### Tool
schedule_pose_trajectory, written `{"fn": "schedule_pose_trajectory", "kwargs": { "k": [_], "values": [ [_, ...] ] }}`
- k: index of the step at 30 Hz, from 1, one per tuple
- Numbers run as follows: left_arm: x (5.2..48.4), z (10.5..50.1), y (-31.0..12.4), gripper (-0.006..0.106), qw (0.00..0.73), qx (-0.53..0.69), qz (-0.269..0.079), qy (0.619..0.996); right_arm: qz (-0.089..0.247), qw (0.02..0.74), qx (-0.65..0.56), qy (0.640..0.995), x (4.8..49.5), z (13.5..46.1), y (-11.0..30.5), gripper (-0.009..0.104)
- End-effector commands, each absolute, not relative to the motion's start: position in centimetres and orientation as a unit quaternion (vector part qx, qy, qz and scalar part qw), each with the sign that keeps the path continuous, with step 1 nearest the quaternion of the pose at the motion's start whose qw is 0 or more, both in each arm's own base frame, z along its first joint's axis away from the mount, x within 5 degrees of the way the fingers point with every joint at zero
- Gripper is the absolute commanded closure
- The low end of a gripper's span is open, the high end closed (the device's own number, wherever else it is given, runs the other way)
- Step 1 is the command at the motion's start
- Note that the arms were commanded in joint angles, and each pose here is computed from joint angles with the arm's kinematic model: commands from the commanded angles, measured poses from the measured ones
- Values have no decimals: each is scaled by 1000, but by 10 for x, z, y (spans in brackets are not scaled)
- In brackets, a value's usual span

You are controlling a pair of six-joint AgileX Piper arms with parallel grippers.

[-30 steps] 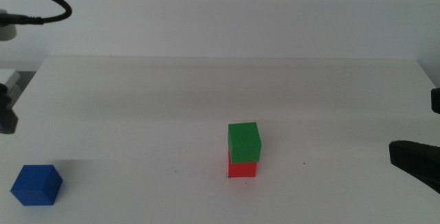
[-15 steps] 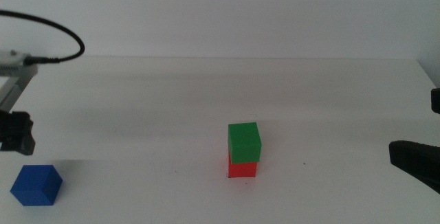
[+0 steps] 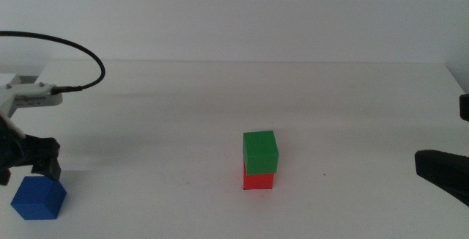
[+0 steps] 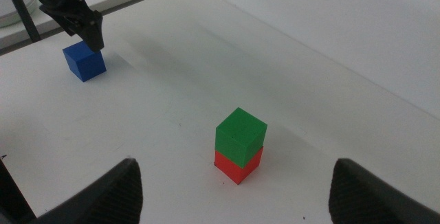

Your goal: Stack red cubes first, then green, then blue cubes in a specific spot.

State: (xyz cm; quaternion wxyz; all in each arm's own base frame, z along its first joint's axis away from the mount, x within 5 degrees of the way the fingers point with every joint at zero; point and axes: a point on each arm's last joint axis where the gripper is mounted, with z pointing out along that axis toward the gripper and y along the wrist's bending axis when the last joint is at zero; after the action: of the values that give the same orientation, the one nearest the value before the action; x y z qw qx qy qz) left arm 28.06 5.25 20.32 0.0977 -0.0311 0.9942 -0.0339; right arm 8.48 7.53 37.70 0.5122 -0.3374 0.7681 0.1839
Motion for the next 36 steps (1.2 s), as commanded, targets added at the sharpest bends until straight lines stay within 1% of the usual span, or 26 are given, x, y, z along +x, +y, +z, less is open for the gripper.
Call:
{"fn": "schedule_pose_trajectory", "kwargs": {
  "k": [1,8,13,17,21,24,29,31,34,35,36],
  "values": [
    [284,197,53,10,99,-37,-38,994,177,519,-338,765,85,377,74,6],
    [290,177,54,10,74,-41,-44,995,177,519,-338,765,85,377,74,6],
    [292,170,54,10,66,-42,-45,996,177,519,-338,765,85,377,74,6],
    [292,169,54,18,63,-44,-46,996,177,519,-338,765,85,377,74,6],
    [291,169,54,32,59,-44,-48,996,177,519,-338,765,85,377,74,6],
    [290,169,54,47,53,-43,-49,996,178,519,-337,765,85,377,74,6],
    [286,174,52,72,15,-42,-60,997,185,516,-327,770,85,377,74,6],
    [287,184,52,83,3,-48,-64,997,185,516,-327,770,85,377,74,6],
    [290,207,51,99,15,-56,-68,996,185,516,-327,770,85,377,74,6],
    [291,214,49,102,21,-63,-72,995,185,516,-327,770,85,377,74,6],
    [292,224,47,102,29,-71,-74,994,185,516,-327,770,85,377,74,6]
  ]
}}
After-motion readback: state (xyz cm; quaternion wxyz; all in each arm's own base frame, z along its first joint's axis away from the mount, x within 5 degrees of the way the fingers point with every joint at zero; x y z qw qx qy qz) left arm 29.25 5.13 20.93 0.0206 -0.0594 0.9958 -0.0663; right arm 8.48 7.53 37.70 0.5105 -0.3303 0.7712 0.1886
